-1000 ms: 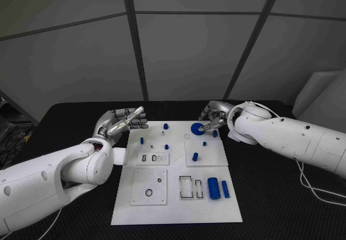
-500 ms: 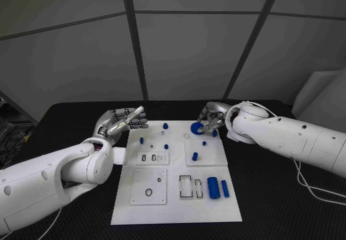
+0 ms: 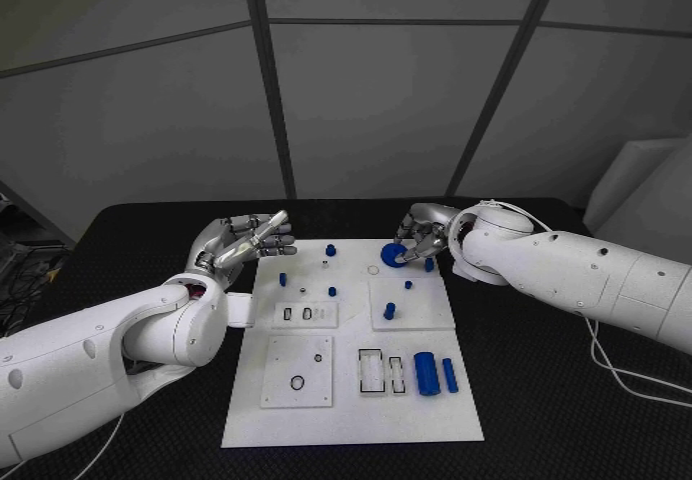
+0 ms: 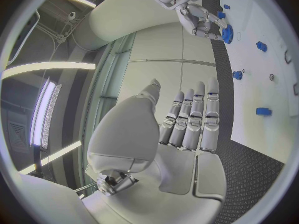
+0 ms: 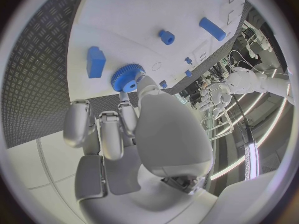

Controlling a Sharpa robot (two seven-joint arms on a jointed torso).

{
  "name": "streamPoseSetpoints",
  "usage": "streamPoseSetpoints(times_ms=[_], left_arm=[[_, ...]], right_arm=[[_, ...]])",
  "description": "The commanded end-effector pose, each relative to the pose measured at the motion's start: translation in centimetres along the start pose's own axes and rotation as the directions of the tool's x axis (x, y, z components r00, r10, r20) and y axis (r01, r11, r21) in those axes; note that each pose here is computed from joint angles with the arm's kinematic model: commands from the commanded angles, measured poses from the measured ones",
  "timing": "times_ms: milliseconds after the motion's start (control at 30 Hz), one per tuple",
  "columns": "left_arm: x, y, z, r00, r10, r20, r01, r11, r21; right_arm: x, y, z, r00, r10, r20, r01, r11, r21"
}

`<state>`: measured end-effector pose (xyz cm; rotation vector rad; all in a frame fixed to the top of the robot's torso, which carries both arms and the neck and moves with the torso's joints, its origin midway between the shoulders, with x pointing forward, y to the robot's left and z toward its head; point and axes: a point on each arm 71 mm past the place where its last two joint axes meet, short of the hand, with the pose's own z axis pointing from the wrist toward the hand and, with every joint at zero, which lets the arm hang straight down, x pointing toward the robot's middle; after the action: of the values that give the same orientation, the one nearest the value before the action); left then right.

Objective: Assemble the parts on the task board

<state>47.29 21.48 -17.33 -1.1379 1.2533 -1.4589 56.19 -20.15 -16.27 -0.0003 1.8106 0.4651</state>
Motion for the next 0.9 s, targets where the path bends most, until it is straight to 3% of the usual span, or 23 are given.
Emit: streamPoseSetpoints(times_ms=[33, 467, 900], left_arm=[[0.18, -0.14, 0.07, 1.0, -0.004, -0.015, 0.004, 1.0, 0.007], [0.12, -0.08, 0.12, 1.0, -0.003, -0.013, 0.003, 1.0, 0.004], [-0.07, -0.06, 0.13, 1.0, -0.001, -0.009, 0.002, 1.0, 0.002]], right_arm=[[0.0, 0.1, 0.1, 1.0, -0.03, 0.001, 0.03, 1.0, 0.002], [-0.1, 0.3, 0.2, 0.998, -0.06, 0.033, 0.06, 0.998, 0.012], [-0.9, 2.1, -0.6, 0.976, -0.1, 0.195, 0.115, 0.991, -0.065]])
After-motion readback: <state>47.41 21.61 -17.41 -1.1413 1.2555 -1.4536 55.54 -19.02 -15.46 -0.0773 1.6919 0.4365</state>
